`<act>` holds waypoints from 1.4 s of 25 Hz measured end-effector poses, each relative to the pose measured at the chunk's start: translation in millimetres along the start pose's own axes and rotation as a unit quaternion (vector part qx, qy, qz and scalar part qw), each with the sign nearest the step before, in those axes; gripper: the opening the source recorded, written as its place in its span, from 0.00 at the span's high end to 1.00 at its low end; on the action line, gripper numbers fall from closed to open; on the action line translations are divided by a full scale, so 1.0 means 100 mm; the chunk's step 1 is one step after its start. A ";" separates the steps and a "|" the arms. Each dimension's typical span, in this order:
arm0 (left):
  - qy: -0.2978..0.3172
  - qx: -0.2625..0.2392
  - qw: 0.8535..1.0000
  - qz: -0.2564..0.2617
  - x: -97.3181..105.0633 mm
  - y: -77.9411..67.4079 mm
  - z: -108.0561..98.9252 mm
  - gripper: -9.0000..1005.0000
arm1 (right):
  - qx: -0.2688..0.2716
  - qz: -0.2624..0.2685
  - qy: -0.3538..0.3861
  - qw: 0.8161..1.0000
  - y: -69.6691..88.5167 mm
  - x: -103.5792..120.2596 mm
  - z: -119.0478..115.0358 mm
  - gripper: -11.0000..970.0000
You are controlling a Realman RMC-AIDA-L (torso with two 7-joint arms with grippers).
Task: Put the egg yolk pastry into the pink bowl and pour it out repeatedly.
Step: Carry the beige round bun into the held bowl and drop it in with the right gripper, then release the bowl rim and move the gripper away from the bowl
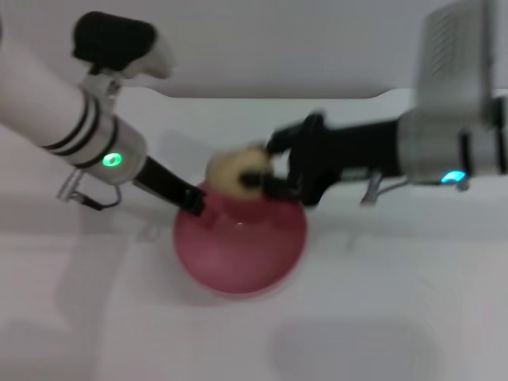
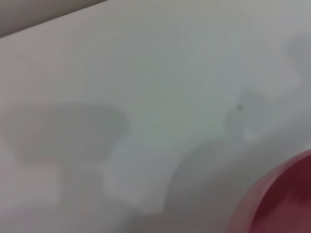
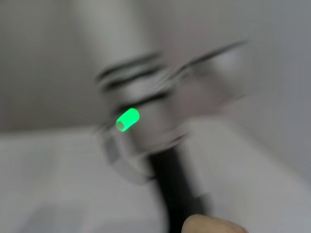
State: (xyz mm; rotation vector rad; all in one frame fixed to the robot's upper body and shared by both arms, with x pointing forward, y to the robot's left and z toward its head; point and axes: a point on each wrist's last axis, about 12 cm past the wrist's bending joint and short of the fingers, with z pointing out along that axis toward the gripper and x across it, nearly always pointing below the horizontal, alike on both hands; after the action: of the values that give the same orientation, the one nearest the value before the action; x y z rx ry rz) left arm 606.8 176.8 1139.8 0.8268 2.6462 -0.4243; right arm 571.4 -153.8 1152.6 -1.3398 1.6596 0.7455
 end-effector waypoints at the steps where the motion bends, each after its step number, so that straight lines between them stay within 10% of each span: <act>1: 0.001 0.001 1.000 0.006 -0.03 -0.04 0.01 0.98 | -0.012 -0.010 0.018 1.000 0.04 0.02 0.07 0.65; 12: -0.003 0.003 1.000 0.019 -0.13 -0.11 -0.02 0.99 | -0.044 0.009 0.128 0.991 0.18 0.03 0.32 0.73; 18: -0.007 0.001 1.000 0.021 -0.16 -0.11 -0.05 0.99 | -0.036 0.010 0.113 0.993 0.16 -0.02 0.26 0.54; 23: -0.002 -0.002 1.000 0.028 -0.17 -0.13 -0.04 0.99 | 0.024 0.049 0.045 0.997 -0.03 -0.07 0.03 0.35; 35: 0.026 -0.004 0.997 0.077 -0.16 -0.33 0.11 0.98 | 0.166 0.130 -0.159 0.964 -0.34 0.29 -0.79 0.35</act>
State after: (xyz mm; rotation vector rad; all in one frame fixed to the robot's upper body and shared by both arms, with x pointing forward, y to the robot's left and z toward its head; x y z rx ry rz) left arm 602.2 139.1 1141.9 1.0446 2.6049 -0.3549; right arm 582.7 -242.8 1164.5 -0.7340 1.6264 0.7472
